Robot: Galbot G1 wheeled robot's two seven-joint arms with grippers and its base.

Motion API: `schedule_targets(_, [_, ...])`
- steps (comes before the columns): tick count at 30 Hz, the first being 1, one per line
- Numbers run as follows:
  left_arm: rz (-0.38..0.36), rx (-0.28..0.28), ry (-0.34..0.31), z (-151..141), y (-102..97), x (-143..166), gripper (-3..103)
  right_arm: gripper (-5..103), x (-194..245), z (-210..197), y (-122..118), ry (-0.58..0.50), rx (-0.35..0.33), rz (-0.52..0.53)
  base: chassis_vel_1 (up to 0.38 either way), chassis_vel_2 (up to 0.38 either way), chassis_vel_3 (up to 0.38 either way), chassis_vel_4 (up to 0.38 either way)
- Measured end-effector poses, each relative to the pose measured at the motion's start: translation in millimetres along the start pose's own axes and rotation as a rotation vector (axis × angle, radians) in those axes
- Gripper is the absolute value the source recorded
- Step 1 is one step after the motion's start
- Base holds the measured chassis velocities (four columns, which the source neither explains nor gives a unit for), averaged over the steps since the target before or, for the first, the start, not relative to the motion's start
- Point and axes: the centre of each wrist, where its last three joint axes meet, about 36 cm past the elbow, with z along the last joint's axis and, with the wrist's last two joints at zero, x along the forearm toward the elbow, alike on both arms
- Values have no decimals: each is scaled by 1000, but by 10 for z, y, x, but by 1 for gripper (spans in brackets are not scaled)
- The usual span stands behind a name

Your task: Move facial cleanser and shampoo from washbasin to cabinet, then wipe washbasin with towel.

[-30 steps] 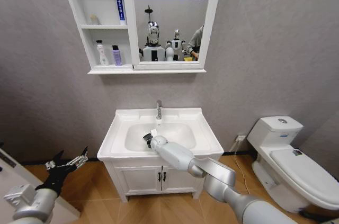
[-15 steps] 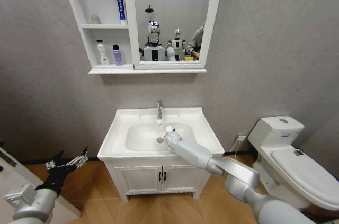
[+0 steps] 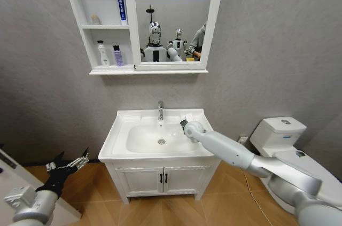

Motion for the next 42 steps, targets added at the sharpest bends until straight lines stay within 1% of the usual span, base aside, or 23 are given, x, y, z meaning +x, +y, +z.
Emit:
schedule_targets(1, [0, 0, 0, 0, 0, 0, 100, 2, 0, 0, 0, 0, 0, 0, 0, 0, 0, 0])
schedule_targets(4, [0, 0, 0, 0, 0, 0, 100, 2, -131, 11, -304, -34, -84, -16, 0, 0, 0, 0])
schedule_targets(5, [0, 0, 0, 0, 0, 0, 100, 2, -131, 11, -304, -34, -84, -16, 0, 0, 0, 0])
schedule_targets(8, [0, 0, 0, 0, 0, 0, 100, 2, -321, 84, -472, -24, -154, -26, 0, 0, 0, 0])
schedule_targets(9, [0, 0, 0, 0, 0, 0, 100, 2, -321, 84, -472, -24, -154, -26, 0, 0, 0, 0])
schedule_targets(11, [0, 0, 0, 0, 0, 0, 100, 2, -552, 197, -597, -42, -153, -16, 0, 0, 0, 0])
schedule_targets(12, [0, 0, 0, 0, 0, 0, 100, 2, -552, 197, -597, -42, -153, -16, 0, 0, 0, 0])
schedule_targets(14, [0, 0, 0, 0, 0, 0, 100, 2, -815, 282, -705, -57, -141, -8, 0, 0, 0, 0])
schedule_targets(18, [0, 0, 0, 0, 0, 0, 100, 2, -954, 249, -684, -60, -132, -5, 0, 0, 0, 0])
schedule_targets(19, [0, 0, 0, 0, 0, 0, 100, 2, -1013, 223, -658, -63, -117, -16, 0, 0, 0, 0])
schedule_targets(21, [0, 0, 0, 0, 0, 0, 100, 2, -1052, 217, -626, -62, -111, -19, 0, 0, 0, 0])
schedule_targets(24, [0, 0, 0, 0, 0, 0, 100, 2, -1216, 187, -396, -63, -88, -40, 0, 0, 0, 0])
schedule_targets(26, [0, 0, 0, 0, 0, 0, 100, 2, -1230, 182, -362, -62, -85, -43, 0, 0, 0, 0])
schedule_targets(27, [0, 0, 0, 0, 0, 0, 100, 2, -1263, 168, -273, -59, -74, -50, 0, 0, 0, 0])
schedule_targets(28, [0, 0, 0, 0, 0, 0, 100, -1, -1277, 160, -231, -57, -70, -50, 0, 0, 0, 0])
schedule_targets(29, [0, 0, 0, 0, 0, 0, 100, -1, -1277, 160, -231, -57, -70, -50, 0, 0, 0, 0])
schedule_targets(30, [0, 0, 0, 0, 0, 0, 100, 2, -1293, 156, -199, -56, -68, -50, 0, 0, 0, 0])
schedule_targets(32, [0, 0, 0, 0, 0, 0, 100, 2, -1312, 157, -193, -54, -66, -45, 0, 0, 0, 0])
schedule_targets(33, [0, 0, 0, 0, 0, 0, 100, 6, -1328, 157, -205, -54, -66, -37, 0, 0, 0, 0])
schedule_targets(35, [0, 0, 0, 0, 0, 0, 100, 8, -1339, 157, -280, -49, -62, -16, 0, 0, 0, 0])
schedule_targets(36, [0, 0, 0, 0, 0, 0, 100, 8, -1339, 157, -280, -49, -62, -16, 0, 0, 0, 0])
schedule_targets(39, [0, 0, 0, 0, 0, 0, 100, 2, -1337, 172, -419, -44, -59, 11, 0, 0, 0, 0])
schedule_targets(42, [0, 0, 0, 0, 0, 0, 100, 2, -1332, 200, -455, -41, -57, 17, 0, 0, 0, 0])
